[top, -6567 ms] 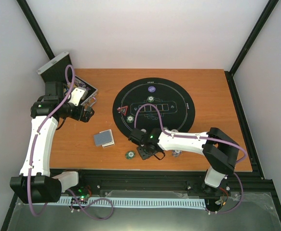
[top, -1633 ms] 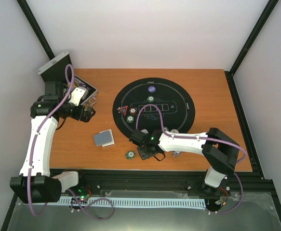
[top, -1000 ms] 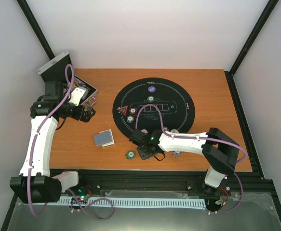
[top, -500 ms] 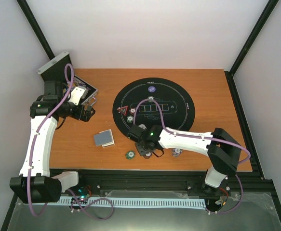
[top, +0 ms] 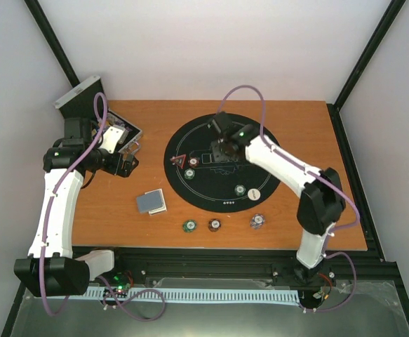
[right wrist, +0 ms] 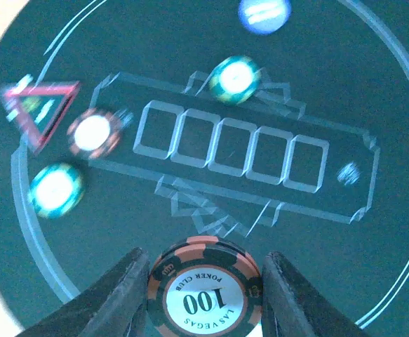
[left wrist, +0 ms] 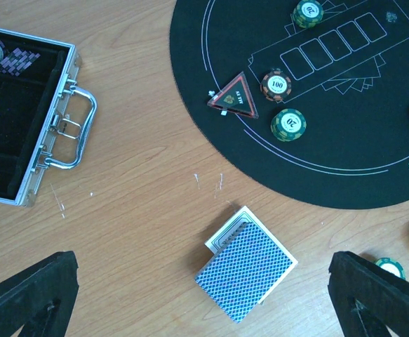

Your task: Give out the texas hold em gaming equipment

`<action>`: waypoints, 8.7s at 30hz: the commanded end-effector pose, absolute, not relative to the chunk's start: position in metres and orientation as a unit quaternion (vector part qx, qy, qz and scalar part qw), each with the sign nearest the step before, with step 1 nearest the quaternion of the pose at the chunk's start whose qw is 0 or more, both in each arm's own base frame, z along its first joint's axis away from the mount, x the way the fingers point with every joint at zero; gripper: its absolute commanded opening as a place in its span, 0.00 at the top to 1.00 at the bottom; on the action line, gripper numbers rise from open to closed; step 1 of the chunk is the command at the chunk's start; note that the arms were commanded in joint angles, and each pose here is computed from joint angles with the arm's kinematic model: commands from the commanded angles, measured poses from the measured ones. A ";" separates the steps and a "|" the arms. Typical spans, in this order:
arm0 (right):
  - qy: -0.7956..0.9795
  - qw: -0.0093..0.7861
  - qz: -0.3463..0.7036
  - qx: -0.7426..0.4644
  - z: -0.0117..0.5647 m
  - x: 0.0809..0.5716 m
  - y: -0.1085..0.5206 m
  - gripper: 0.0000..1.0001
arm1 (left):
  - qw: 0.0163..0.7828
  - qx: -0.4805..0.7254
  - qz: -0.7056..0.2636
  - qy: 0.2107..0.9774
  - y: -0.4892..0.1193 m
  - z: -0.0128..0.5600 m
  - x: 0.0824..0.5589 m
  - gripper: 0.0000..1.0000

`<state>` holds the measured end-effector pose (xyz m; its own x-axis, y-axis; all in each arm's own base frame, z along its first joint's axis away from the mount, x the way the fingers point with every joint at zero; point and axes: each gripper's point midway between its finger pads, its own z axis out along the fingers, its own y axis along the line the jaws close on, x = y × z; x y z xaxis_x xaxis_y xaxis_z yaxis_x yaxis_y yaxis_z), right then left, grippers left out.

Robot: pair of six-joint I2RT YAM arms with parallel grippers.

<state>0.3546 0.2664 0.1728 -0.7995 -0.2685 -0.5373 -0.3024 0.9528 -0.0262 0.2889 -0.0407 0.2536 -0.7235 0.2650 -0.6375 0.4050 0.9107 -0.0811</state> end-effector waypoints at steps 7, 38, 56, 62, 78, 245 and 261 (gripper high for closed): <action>0.958 0.268 0.002 -0.096 0.128 0.488 0.221 0.82 | 0.332 0.184 -0.115 0.918 -0.042 0.265 0.293 0.00; 0.964 0.250 0.017 -0.083 0.096 0.551 0.216 0.29 | 0.324 0.188 -0.106 0.921 -0.039 0.262 0.293 0.00; 0.952 0.231 0.054 -0.195 0.122 0.276 0.290 0.20 | 0.325 0.186 -0.112 0.920 -0.042 0.263 0.283 0.00; 0.955 0.191 0.066 -0.219 0.089 0.199 0.295 0.17 | 0.329 0.187 -0.110 0.919 -0.042 0.267 0.279 0.00; 0.958 0.131 0.054 -0.248 0.029 0.169 0.301 0.31 | 0.332 0.187 -0.104 0.919 -0.040 0.268 0.278 0.00; 0.992 0.122 0.000 -0.043 0.052 0.185 0.145 0.63 | 0.336 0.195 -0.116 0.914 -0.045 0.267 0.284 0.00; 0.977 0.193 0.024 -0.092 0.132 0.247 0.201 0.63 | 0.330 0.191 -0.125 0.916 -0.046 0.263 0.286 0.00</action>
<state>0.2208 0.1767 0.1162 -0.9345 -0.1081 -0.3391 -0.1289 0.9909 0.0391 0.2804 -0.0461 0.2520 -0.7256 0.2836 -0.6269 0.4363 0.8942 -0.1005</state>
